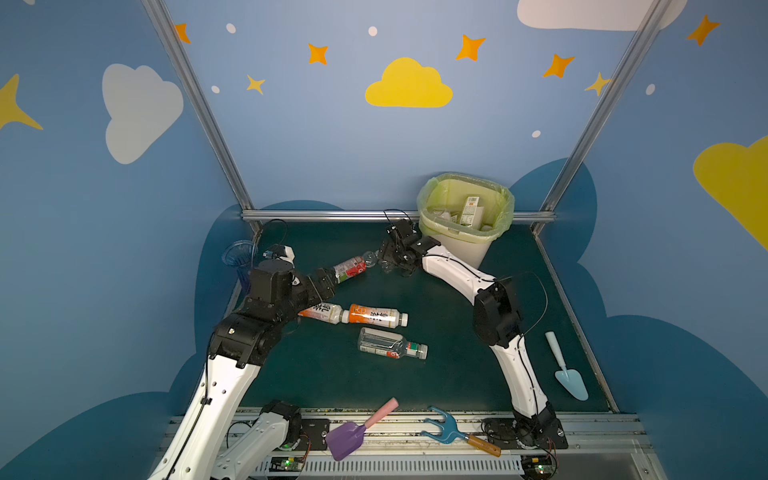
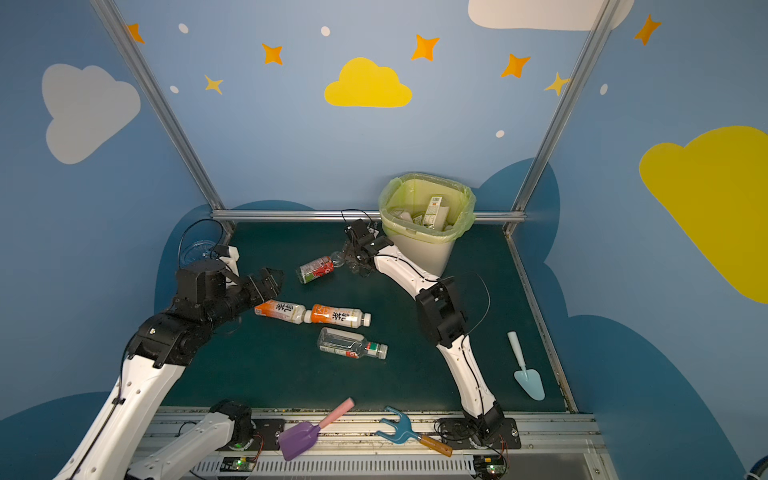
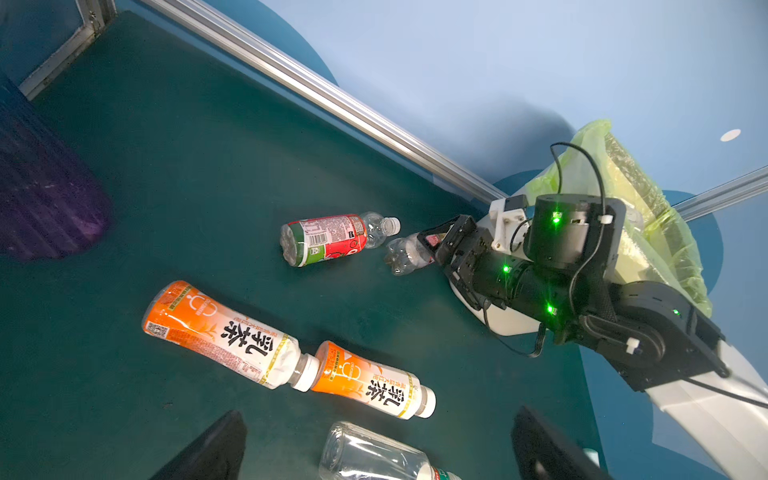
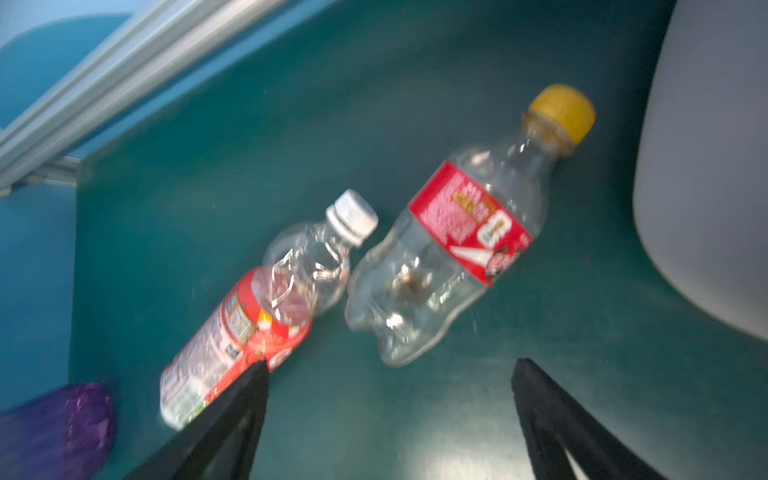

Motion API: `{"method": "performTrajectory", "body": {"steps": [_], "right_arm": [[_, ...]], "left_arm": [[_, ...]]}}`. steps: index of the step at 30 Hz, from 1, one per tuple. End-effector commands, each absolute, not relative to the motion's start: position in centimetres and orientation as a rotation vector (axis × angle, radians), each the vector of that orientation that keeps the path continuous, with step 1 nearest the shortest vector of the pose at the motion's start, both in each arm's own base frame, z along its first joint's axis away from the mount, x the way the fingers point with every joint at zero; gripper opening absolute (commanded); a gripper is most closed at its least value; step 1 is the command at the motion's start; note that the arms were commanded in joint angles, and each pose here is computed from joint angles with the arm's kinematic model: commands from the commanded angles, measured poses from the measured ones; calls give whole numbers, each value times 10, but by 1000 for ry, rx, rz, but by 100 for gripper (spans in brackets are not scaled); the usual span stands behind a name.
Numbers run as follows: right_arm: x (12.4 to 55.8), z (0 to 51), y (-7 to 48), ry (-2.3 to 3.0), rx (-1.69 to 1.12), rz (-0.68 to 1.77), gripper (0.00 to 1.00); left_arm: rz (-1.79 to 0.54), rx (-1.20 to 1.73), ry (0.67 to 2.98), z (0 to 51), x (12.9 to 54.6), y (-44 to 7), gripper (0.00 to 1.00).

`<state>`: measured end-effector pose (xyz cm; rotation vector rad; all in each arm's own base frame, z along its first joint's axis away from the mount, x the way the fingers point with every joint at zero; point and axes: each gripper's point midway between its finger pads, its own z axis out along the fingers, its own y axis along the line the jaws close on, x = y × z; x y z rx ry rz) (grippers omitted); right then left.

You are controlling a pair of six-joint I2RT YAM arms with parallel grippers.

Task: Throw the plastic bottles in the bin
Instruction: 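Close right gripper on the red-label yellow-cap bottle beside the bin, then lift the yellow-cap bottle over the bin and open right gripper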

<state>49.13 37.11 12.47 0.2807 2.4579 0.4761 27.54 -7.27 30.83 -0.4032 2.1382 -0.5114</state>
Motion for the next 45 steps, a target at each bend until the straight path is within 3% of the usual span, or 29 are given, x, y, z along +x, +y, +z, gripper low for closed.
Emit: {"method": "performTrajectory", "body": {"steps": [1, 23, 30, 38, 45], "right_arm": [[497, 120, 358, 2443, 324, 361, 92], [525, 69, 335, 2510, 505, 324, 92], [524, 52, 336, 2587, 460, 384, 87], [513, 52, 334, 2636, 344, 374, 74], [498, 65, 338, 2642, 241, 452, 53]], "left_arm": [[-471, -379, 2140, 314, 273, -67, 100], [-397, -395, 2104, 324, 259, -46, 100], [-412, -404, 2103, 324, 262, -48, 100], [-433, -416, 2103, 322, 262, -50, 100], [-455, -416, 2114, 319, 268, -54, 100]]}}
